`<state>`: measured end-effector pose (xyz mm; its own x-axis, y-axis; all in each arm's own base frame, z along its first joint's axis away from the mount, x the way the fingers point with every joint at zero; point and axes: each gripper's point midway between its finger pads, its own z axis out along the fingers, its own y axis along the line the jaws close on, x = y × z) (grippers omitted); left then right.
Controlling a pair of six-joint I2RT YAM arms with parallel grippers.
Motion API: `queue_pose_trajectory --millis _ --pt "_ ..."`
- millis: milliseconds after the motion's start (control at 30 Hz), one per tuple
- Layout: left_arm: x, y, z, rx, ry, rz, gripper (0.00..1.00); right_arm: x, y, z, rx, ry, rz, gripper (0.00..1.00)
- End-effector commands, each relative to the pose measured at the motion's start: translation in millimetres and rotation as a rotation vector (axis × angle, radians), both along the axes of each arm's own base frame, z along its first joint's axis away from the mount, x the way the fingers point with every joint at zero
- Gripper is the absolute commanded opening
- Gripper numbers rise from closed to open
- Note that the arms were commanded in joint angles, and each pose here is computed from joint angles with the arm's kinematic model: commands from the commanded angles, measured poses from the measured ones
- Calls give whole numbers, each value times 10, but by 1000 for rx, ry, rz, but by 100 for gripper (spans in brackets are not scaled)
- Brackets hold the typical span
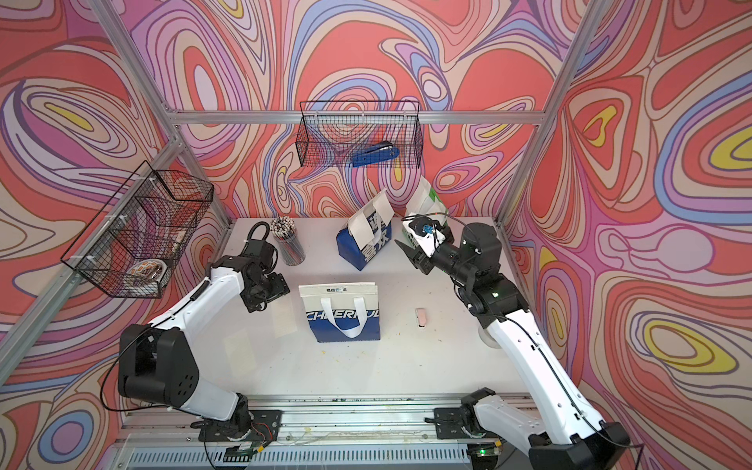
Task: Staple the receipts to the bags
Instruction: Pick up the receipt from the center of the board.
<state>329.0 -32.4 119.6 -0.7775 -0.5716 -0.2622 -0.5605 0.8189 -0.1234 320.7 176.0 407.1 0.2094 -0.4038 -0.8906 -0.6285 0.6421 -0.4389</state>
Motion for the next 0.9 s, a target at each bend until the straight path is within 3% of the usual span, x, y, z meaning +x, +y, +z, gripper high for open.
queue_pose_trajectory --millis 0,67,167,333,433,467,867 --pt "-141 124 -63 18 114 123 79 -77 -4 34 -2 -9 13 61" --pt "-127 95 -105 -58 148 219 75 -103 -4 44 2 -13 17 61" --pt "-61 -47 -125 -124 155 295 75 -134 -12 57 6 -26 18 61" --pt "-189 -293 -311 -275 231 522 79 -161 -21 45 6 -29 18 61" --pt "-213 -338 -347 -251 257 629 88 -152 -20 34 6 -28 17 61" --pt "-221 -320 -361 -236 267 672 99 -158 -18 43 6 -29 19 61" --pt "-66 -128 -709 -225 253 939 100 -174 -56 12 -10 -32 1 61"
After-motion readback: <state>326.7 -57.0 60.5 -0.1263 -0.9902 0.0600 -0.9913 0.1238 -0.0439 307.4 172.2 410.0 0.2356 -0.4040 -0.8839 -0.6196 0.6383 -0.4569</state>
